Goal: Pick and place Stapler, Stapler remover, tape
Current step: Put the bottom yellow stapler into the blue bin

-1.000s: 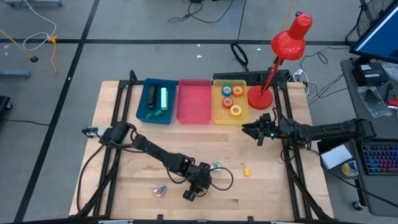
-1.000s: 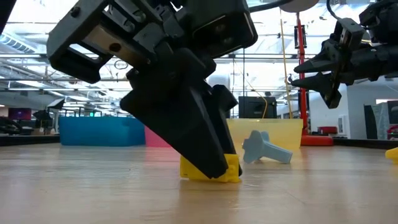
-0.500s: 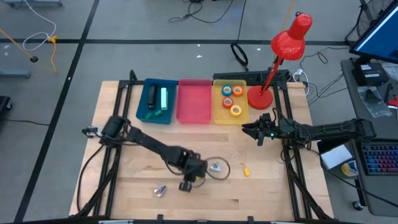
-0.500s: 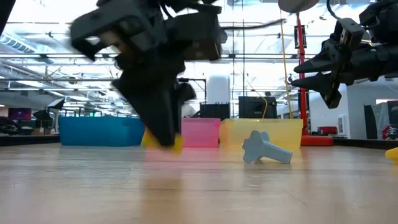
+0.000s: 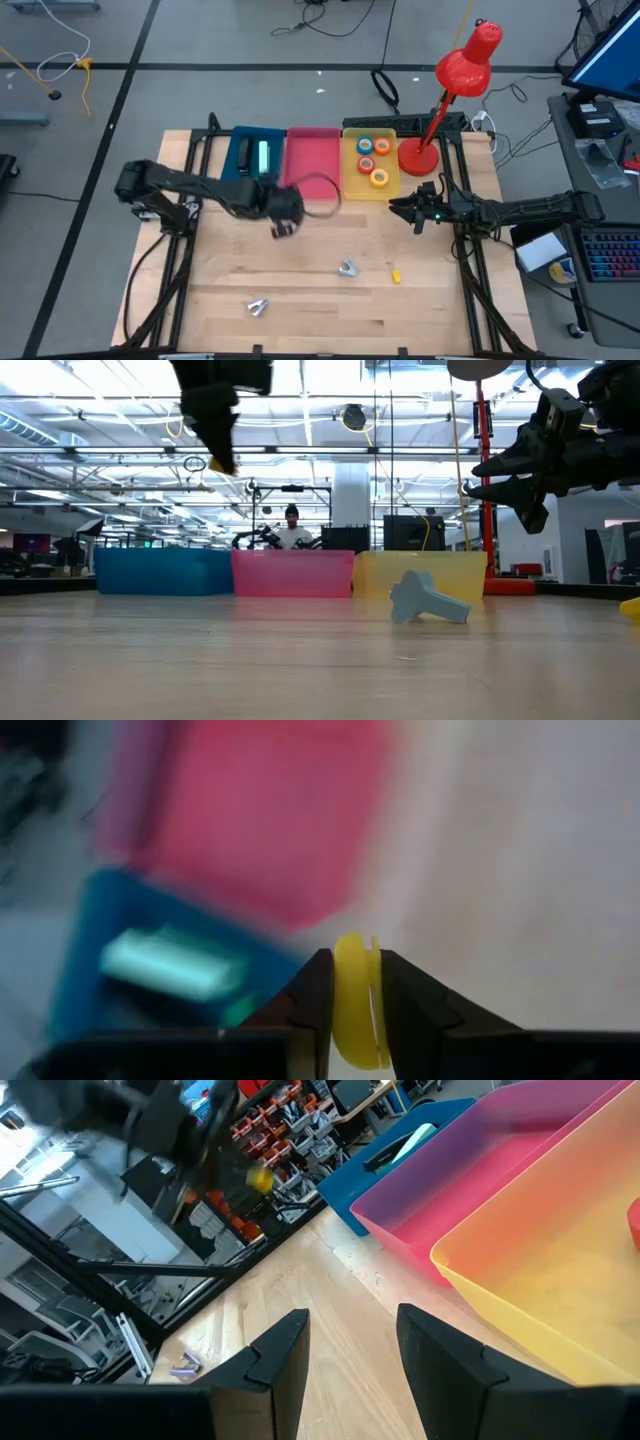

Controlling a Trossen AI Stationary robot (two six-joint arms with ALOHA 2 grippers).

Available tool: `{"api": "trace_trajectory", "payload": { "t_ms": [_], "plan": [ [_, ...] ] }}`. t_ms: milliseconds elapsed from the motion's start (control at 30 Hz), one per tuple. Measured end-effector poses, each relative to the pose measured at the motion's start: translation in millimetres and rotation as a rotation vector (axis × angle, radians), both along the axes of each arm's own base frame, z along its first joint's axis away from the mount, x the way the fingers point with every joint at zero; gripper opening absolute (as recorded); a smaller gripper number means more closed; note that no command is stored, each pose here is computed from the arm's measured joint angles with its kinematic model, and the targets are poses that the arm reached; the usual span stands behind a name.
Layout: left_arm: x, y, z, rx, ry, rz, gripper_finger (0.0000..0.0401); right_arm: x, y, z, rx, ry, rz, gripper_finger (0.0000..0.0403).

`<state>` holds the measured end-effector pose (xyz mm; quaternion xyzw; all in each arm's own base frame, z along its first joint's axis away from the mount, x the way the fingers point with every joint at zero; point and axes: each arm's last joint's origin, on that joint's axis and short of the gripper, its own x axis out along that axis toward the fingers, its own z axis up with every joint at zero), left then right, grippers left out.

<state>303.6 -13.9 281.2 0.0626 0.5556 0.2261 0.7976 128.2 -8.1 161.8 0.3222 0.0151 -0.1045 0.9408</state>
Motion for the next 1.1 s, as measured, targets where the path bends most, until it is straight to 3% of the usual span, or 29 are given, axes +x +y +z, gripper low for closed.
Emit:
{"api": "trace_trajectory", "payload": {
  "t_ms": [133,267,500,633,800,1100],
  "plan": [
    [-28.2,37.6,15.5,0.066,0.069,0.188,0.0069,0.0,-0.1,0.0,0.000,0.000,-0.001,0.0144],
    [-51.8,71.6,18.1,0.069,0.097,0.338,0.0057,0.0,-0.1,0.0,-0.002,0.001,-0.002,0.0144],
    [-90.5,107.6,-10.2,-0.049,0.142,0.554,0.0075,0.0,-0.1,0.0,-0.005,0.001,-0.002,0.0144],
    [-105.5,114.5,-35.7,-0.088,0.177,0.612,0.0078,-0.3,-1.2,0.0,-0.008,0.001,-0.042,0.0144],
    [-115.8,121.8,-62.7,-0.152,0.185,0.603,0.0079,-0.7,-3.0,-0.1,-0.015,0.003,-0.103,0.0144],
    [-123.4,134.8,-87.3,-0.193,0.135,0.579,0.0080,-0.7,-2.9,-0.1,-0.015,0.003,-0.100,0.0144]
  ]
}}
